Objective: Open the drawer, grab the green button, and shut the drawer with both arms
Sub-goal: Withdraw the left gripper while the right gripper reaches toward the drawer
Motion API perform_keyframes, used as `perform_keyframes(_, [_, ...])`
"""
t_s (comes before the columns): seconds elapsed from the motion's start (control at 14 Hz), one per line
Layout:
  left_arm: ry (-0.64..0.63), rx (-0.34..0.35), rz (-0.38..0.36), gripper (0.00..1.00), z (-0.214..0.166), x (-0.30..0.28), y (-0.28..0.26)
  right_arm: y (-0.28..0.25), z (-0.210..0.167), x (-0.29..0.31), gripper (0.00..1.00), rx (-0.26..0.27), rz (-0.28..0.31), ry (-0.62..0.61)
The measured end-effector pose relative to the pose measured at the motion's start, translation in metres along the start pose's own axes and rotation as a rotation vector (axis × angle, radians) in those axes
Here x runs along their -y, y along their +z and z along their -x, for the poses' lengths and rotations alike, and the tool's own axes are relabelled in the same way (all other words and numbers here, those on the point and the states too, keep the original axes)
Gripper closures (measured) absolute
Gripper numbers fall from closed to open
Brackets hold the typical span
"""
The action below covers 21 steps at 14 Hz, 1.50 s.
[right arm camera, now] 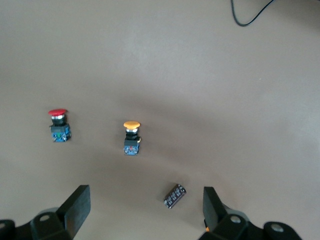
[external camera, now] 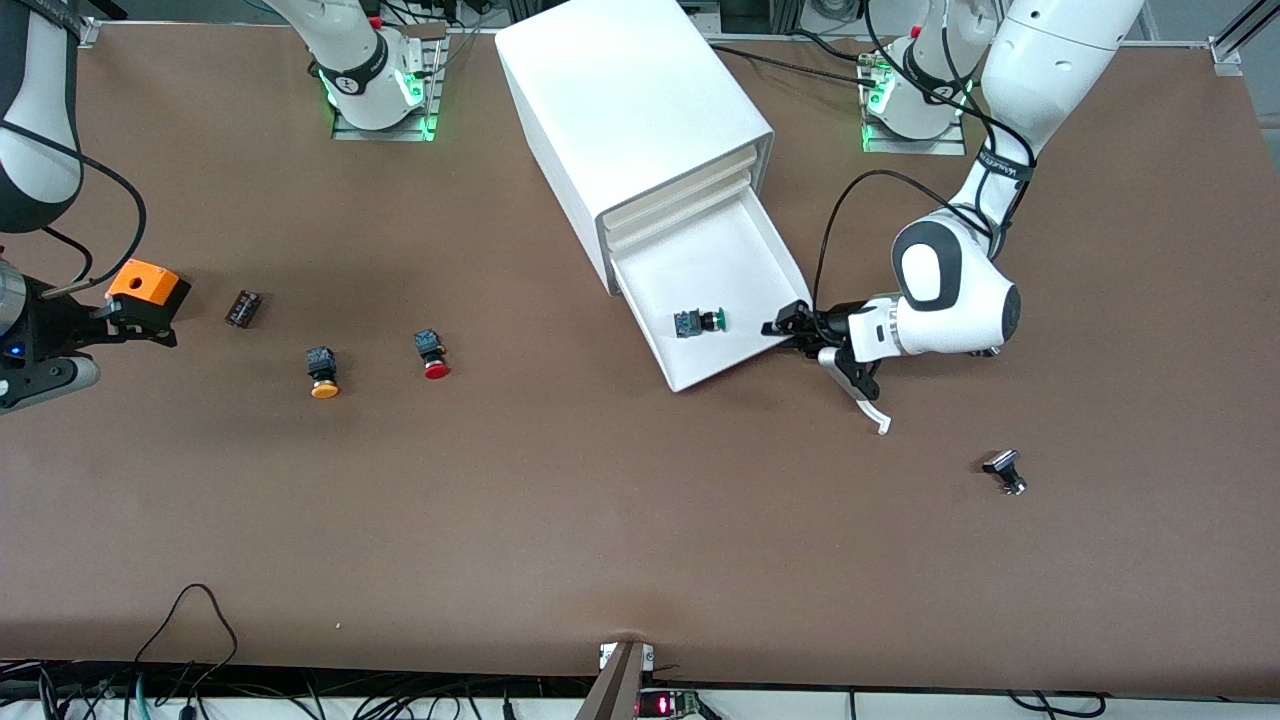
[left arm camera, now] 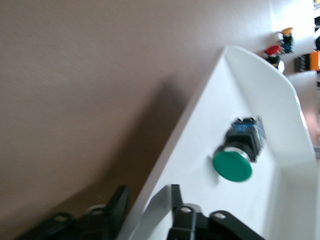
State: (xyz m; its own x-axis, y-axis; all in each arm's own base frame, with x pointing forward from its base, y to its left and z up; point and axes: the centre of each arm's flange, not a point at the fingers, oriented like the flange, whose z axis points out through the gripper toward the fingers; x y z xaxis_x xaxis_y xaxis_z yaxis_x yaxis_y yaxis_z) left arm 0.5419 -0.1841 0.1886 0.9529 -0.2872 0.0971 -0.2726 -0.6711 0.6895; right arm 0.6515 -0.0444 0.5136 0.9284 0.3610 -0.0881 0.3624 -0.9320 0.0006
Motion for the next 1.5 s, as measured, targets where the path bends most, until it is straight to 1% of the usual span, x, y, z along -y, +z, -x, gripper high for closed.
perform_keyframes(0.07, [-0.001, -0.009, -0.010, 0.41, -0.002, 0.002, -0.001, 0.000, 0.000, 0.000, 0.00, 0.000, -0.003, -0.024])
perform_keyframes(0.14, [-0.001, -0.019, -0.017, 0.32, -0.004, 0.004, -0.004, 0.000, 0.000, 0.001, 0.00, -0.005, -0.011, -0.064])
perform_keyframes(0.36, [0.005, -0.047, -0.038, 0.01, -0.011, 0.006, -0.013, -0.004, -0.005, 0.013, 0.00, -0.040, -0.057, -0.213])
perform_keyframes(0.5, [0.020, -0.080, -0.052, 0.00, -0.021, 0.001, -0.026, -0.005, -0.012, 0.028, 0.00, -0.072, -0.100, -0.319])
perform_keyframes(0.64, [0.014, -0.166, -0.076, 0.00, -0.033, 0.006, -0.073, -0.006, -0.021, 0.052, 0.00, -0.092, -0.125, -0.400])
perform_keyframes(0.79, [0.003, -0.253, -0.097, 0.00, -0.036, 0.015, -0.131, -0.014, -0.037, 0.099, 0.00, -0.108, -0.128, -0.488])
perform_keyframes(0.86, [0.019, -0.276, -0.118, 0.00, -0.037, 0.014, -0.154, -0.019, -0.045, 0.128, 0.00, -0.115, -0.128, -0.536])
perform_keyframes(0.93, [0.063, -0.271, -0.167, 0.00, -0.037, 0.011, -0.176, -0.021, -0.050, 0.152, 0.00, -0.116, -0.128, -0.575])
perform_keyframes(1.0, [0.130, -0.239, -0.238, 0.00, -0.036, 0.008, -0.199, -0.021, -0.054, 0.171, 0.00, -0.115, -0.129, -0.610])
perform_keyframes(1.07, [0.194, -0.198, -0.292, 0.00, -0.037, 0.001, -0.221, -0.021, -0.056, 0.185, 0.00, -0.113, -0.128, -0.652])
perform_keyframes(1.21, [0.294, -0.109, -0.366, 0.00, -0.042, -0.016, -0.269, -0.021, -0.060, 0.215, 0.00, -0.114, -0.125, -0.770])
perform_keyframes(1.36, [0.380, 0.003, -0.471, 0.00, -0.044, -0.036, -0.320, -0.020, -0.063, 0.258, 0.00, -0.110, -0.124, -0.871])
perform_keyframes(1.5, [0.439, 0.114, -0.572, 0.00, -0.045, -0.063, -0.361, -0.017, -0.064, 0.309, 0.00, -0.101, -0.124, -0.952])
